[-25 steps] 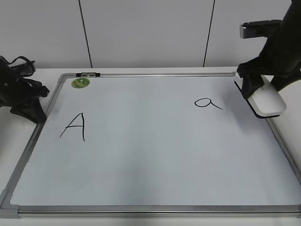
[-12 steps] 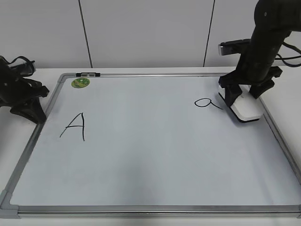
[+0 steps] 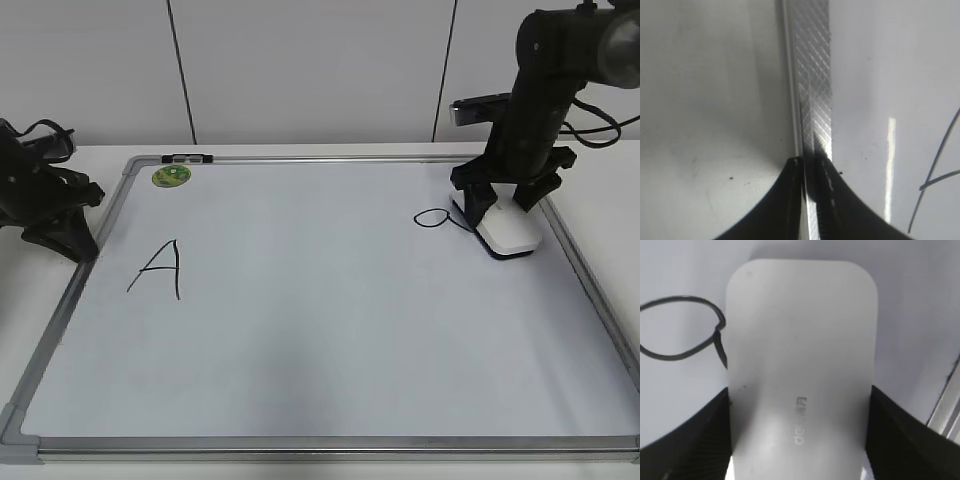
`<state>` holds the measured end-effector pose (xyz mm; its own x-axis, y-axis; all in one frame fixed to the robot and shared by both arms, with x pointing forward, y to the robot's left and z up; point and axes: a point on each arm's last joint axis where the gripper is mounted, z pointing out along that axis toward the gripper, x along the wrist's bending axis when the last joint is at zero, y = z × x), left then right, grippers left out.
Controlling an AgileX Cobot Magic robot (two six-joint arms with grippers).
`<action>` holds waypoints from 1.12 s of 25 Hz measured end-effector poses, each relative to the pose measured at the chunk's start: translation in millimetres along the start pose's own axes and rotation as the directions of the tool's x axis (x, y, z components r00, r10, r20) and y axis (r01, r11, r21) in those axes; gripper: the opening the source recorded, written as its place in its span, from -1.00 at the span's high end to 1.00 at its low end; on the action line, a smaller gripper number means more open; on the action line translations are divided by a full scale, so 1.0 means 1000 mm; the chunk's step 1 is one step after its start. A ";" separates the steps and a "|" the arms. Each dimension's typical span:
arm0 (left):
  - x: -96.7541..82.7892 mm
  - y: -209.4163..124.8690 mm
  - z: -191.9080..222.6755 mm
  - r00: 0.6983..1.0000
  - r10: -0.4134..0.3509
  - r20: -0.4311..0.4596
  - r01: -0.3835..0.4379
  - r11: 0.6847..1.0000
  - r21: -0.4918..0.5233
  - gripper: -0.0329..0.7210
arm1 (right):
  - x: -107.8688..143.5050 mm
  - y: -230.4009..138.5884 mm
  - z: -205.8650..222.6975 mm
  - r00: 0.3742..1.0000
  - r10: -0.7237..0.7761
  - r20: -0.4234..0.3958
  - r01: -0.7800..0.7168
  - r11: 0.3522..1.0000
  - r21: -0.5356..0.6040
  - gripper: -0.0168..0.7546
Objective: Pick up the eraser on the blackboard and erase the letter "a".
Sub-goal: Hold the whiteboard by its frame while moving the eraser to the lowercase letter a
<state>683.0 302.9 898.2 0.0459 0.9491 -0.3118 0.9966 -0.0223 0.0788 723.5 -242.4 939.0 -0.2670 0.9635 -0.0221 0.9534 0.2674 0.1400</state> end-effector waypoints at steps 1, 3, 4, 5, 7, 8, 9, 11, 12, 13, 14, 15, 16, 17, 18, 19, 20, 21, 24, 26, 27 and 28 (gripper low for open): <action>0.000 0.000 0.000 1.000 0.000 0.000 0.000 1.000 0.000 0.80 | 0.000 0.001 0.003 1.000 0.000 -0.002 0.000 1.000 0.015 -0.42; 0.000 0.000 0.000 1.000 0.000 0.000 0.000 1.000 0.000 0.80 | -0.001 0.005 0.004 1.000 -0.001 -0.003 0.001 1.000 0.022 -0.42; 0.000 0.000 0.000 1.000 0.000 0.000 0.000 1.000 0.000 0.80 | -0.001 0.008 0.004 1.000 -0.001 -0.002 0.001 1.000 0.015 -0.42; 0.000 0.000 0.000 1.000 0.000 0.000 0.000 1.000 0.000 0.80 | -0.001 0.009 0.005 1.000 -0.001 -0.002 0.001 1.000 0.016 -0.42; 0.000 0.000 0.000 1.000 0.000 0.000 0.000 1.000 0.000 0.80 | -0.001 0.013 0.005 1.000 0.002 -0.008 -0.002 1.000 0.008 -0.42; 0.000 0.000 0.000 1.000 0.000 0.000 0.000 1.000 0.000 0.80 | -0.001 0.015 0.006 1.000 0.002 -0.010 -0.002 1.000 0.003 -0.42; 0.000 0.000 0.000 1.000 0.001 -0.002 -0.001 1.000 0.001 0.80 | -0.001 0.016 0.007 1.000 0.000 -0.010 0.000 1.000 0.004 -0.42; 0.000 0.000 0.000 1.000 0.001 -0.002 -0.001 1.000 0.001 0.80 | 0.005 0.018 0.007 1.000 -0.015 -0.003 0.015 1.000 0.004 -0.42; 0.000 0.000 0.000 1.000 0.001 -0.002 -0.001 1.000 0.001 0.79 | 0.007 0.019 0.007 1.000 -0.023 0.002 0.023 1.000 0.003 -0.42; 0.000 0.000 0.000 1.000 0.001 -0.002 -0.001 1.000 0.001 0.79 | 0.010 0.020 0.008 0.999 -0.033 0.008 0.033 0.999 0.003 -0.42; 0.000 0.000 0.000 1.000 0.002 -0.004 -0.002 1.000 0.001 0.79 | 0.013 0.021 0.008 0.999 -0.043 0.014 0.043 0.999 0.000 -0.42; 0.000 0.000 0.000 1.000 0.002 -0.004 -0.002 1.000 0.001 0.79 | 0.020 0.022 0.010 0.998 -0.062 0.021 0.062 0.998 0.001 -0.42; 0.000 0.000 0.000 1.000 0.002 -0.004 -0.002 1.000 0.001 0.79 | 0.025 0.023 0.010 0.997 -0.076 0.024 0.076 0.997 -0.004 -0.42; 0.000 0.000 0.000 1.000 0.002 -0.004 -0.002 1.000 0.001 0.79 | 0.031 0.024 0.010 0.995 -0.091 0.027 0.092 0.996 -0.007 -0.42; 0.000 0.000 0.000 1.000 0.002 -0.004 -0.002 1.000 0.001 0.79 | 0.040 0.026 0.010 0.993 -0.116 0.026 0.116 0.993 -0.011 -0.42; 0.000 0.000 0.000 1.000 0.002 -0.004 -0.002 1.000 0.001 0.79 | 0.049 0.026 0.011 0.990 -0.136 0.024 0.137 0.991 -0.012 -0.42; 0.000 0.000 0.000 1.000 0.002 -0.004 -0.002 1.000 0.001 0.79 | 0.056 0.027 0.011 0.989 -0.150 0.016 0.150 0.989 -0.016 -0.42; 0.000 0.000 0.000 1.000 0.002 -0.004 -0.002 1.000 0.001 0.79 | 0.066 0.027 0.011 0.986 -0.169 0.006 0.169 0.985 -0.021 -0.42; 0.000 0.000 0.000 1.000 0.002 -0.004 -0.002 1.000 0.001 0.79 | 0.095 0.028 0.011 0.972 -0.236 -0.015 0.235 0.971 -0.032 -0.42; 0.000 0.000 0.000 1.000 0.002 -0.004 -0.002 1.000 0.001 0.79 | 0.110 0.027 0.010 0.962 -0.270 -0.024 0.269 0.962 -0.037 -0.42; 0.000 0.000 0.000 1.000 0.002 -0.004 -0.002 1.000 0.001 0.79 | 0.117 0.027 0.010 0.957 -0.288 -0.026 0.287 0.957 -0.038 -0.42; 0.000 0.000 0.000 1.000 0.002 -0.004 -0.002 1.000 0.001 0.79 | 0.122 0.026 0.010 0.953 -0.303 -0.021 0.302 0.953 -0.038 -0.42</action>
<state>682.9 303.2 898.1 0.0478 0.9501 -0.3083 0.9966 -0.0247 0.0785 717.4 -117.9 929.9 -0.5457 0.8369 -0.0431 0.8224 0.5447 0.1642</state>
